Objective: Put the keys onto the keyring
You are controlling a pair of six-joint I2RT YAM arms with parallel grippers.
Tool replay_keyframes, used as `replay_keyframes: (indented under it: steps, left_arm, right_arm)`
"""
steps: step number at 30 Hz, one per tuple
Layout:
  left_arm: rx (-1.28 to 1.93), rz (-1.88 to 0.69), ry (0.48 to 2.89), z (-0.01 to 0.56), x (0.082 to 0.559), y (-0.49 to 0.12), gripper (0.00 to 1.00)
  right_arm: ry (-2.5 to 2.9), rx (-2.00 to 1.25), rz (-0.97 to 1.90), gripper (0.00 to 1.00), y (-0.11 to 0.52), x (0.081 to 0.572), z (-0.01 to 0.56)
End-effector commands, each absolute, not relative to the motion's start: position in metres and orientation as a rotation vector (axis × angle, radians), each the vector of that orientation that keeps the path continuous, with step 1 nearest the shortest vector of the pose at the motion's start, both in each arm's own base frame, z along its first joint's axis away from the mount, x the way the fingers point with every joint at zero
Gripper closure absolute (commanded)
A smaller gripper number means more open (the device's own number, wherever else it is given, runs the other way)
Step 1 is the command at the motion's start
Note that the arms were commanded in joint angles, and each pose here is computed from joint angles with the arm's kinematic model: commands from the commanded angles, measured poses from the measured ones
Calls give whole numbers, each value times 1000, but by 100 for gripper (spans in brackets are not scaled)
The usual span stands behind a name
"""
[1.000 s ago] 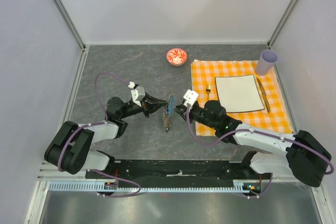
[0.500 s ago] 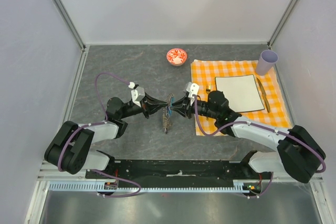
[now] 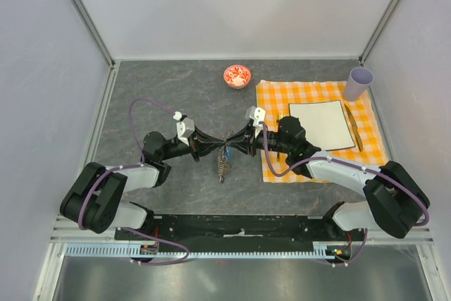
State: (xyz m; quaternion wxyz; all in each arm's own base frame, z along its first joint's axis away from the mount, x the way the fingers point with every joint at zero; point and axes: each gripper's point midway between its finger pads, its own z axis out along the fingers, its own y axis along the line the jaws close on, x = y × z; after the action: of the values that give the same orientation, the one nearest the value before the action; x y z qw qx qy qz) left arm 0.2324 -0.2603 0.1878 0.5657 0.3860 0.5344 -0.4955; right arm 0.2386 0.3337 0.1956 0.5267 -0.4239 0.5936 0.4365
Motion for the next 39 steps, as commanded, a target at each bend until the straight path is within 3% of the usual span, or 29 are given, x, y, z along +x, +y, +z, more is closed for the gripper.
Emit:
replay_keyframes:
  steps: [1, 28, 31, 34, 35, 39]
  left_arm:
    - [940, -1099, 992, 235, 224, -258, 98]
    - [951, -1118, 942, 242, 214, -257, 98]
    - [953, -1123, 934, 243, 213, -257, 98]
    - [953, -1123, 930, 244, 212, -257, 98]
    - [951, -1119, 928, 244, 212, -256, 98]
    - [945, -1091, 938, 242, 216, -254, 92]
  right_arm:
    - [1333, -1050, 1090, 78, 341, 235, 215]
    - [1309, -1127, 1159, 77, 343, 233, 206]
    - [1300, -1132, 1161, 79, 344, 233, 208]
    - [1292, -1130, 1160, 90, 345, 235, 212]
    - [1288, -1132, 1157, 99, 345, 235, 214]
    - [1354, -1162, 1073, 100, 338, 241, 213]
